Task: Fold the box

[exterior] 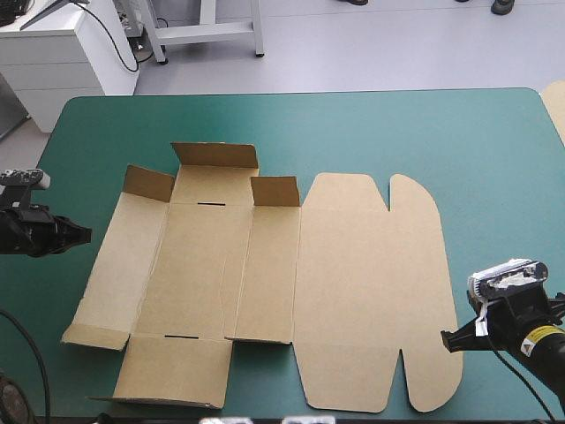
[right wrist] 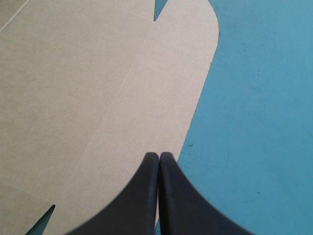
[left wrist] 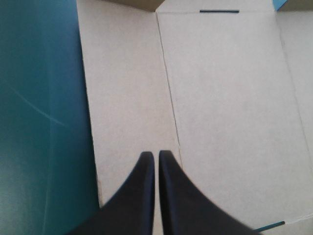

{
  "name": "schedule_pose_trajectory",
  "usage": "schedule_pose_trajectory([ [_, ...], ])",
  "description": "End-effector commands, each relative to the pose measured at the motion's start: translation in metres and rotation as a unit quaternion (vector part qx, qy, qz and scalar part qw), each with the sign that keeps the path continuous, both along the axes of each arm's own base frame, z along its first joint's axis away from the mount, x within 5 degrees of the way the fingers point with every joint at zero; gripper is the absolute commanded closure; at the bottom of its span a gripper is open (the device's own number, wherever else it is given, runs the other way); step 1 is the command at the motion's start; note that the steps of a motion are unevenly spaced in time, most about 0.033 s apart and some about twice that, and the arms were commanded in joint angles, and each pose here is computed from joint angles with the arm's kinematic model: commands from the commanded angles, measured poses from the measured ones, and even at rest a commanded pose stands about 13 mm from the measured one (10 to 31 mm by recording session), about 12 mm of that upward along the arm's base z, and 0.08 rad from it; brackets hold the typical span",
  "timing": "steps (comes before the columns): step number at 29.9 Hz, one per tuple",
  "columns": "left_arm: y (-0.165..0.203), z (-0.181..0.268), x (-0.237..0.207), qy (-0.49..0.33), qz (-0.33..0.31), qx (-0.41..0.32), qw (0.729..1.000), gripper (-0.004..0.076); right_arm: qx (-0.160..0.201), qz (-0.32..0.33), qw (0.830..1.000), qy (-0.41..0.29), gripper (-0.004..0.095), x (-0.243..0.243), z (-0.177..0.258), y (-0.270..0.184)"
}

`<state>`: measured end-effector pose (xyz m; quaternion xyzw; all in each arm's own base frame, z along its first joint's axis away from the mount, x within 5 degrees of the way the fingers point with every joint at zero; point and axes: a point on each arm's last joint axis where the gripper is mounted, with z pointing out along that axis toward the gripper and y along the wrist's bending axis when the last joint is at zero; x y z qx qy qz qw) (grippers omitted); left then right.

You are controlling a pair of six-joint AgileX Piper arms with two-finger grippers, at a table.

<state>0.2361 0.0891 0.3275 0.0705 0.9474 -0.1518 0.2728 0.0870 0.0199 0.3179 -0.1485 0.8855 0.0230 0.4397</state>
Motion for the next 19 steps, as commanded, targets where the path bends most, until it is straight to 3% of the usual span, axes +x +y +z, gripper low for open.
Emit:
schedule_pose_trajectory([
  [1, 0.002, 0.004, 0.002, 0.008, -0.012, -0.024, 1.000, 0.0707, 0.000, 0.001, 0.999, -0.042, 0.0929, 0.004, 0.012, 0.000],
  [9, 0.026, -0.034, 0.020, 0.068, 0.011, -0.064, 0.996, 0.0673, 0.000, 0.003, 0.999, -0.045, 0.0929, 0.004, 0.013, 0.000],
  [13, 0.036, -0.050, 0.025, 0.096, 0.024, -0.084, 0.992, 0.0501, 0.000, 0.003, 0.999, -0.044, 0.0929, 0.004, 0.013, 0.000],
  [17, 0.043, -0.063, 0.029, 0.119, 0.040, -0.104, 0.987, 0.0246, 0.000, 0.003, 0.999, -0.044, 0.0929, 0.004, 0.013, 0.000],
  [19, 0.045, -0.070, 0.031, 0.133, 0.041, -0.105, 0.985, 0.0181, 0.000, 0.003, 0.999, -0.044, 0.0929, 0.004, 0.013, 0.000],
])
